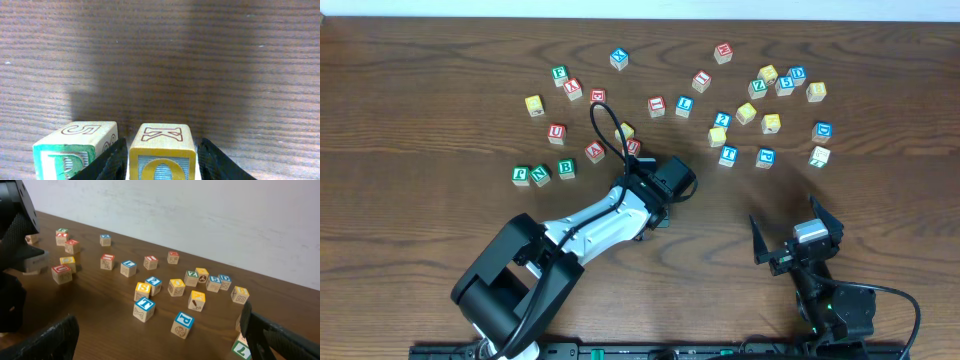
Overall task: Spell out ROBOT
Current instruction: 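Lower the O block beside the R block and open the left gripper, then move the left gripper over the green B block near the A block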
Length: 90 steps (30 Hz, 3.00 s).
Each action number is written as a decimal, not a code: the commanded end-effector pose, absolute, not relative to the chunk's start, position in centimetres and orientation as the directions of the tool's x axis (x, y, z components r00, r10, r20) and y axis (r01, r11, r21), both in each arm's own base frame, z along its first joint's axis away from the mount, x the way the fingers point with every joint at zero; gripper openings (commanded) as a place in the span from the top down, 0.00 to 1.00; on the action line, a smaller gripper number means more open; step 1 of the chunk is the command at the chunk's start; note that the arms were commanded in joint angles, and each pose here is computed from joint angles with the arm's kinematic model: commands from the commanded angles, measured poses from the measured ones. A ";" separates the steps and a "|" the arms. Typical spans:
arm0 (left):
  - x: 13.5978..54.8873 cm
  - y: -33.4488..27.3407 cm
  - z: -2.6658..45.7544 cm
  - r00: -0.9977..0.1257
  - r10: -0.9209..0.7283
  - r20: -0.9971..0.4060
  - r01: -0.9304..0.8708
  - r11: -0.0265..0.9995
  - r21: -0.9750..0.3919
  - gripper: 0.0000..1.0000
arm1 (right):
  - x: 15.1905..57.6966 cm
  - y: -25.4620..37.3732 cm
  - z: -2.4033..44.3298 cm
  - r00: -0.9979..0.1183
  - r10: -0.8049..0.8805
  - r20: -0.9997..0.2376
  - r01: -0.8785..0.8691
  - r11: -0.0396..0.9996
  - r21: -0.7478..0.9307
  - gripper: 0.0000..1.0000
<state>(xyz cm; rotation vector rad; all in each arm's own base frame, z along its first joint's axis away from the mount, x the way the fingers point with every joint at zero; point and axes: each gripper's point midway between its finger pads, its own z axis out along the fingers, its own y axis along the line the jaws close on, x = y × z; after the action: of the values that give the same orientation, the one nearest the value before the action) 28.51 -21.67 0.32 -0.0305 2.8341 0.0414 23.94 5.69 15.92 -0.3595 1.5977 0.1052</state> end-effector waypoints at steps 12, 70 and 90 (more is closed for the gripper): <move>28.6 -21.2 13.3 -0.849 0.005 -0.529 0.085 0.988 -0.126 0.28 | 23.9 5.5 15.9 -0.022 -0.154 -0.988 -0.286 0.948 -0.141 0.01; 38.1 -6.8 6.7 -0.934 -0.127 -0.334 -0.092 0.989 -0.118 0.17 | 23.9 5.5 15.9 -0.022 -0.154 -0.988 -0.286 0.948 -0.141 0.01; 38.1 -7.1 4.2 -0.971 -0.125 -0.205 -0.105 0.989 -0.104 0.23 | 23.9 5.5 15.9 -0.022 -0.154 -0.988 -0.286 0.948 -0.141 0.01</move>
<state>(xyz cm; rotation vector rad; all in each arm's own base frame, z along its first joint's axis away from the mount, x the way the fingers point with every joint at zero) 36.75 -6.97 3.39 -0.1868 2.9521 -0.1304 23.94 5.69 15.92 -0.3595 1.5977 0.1052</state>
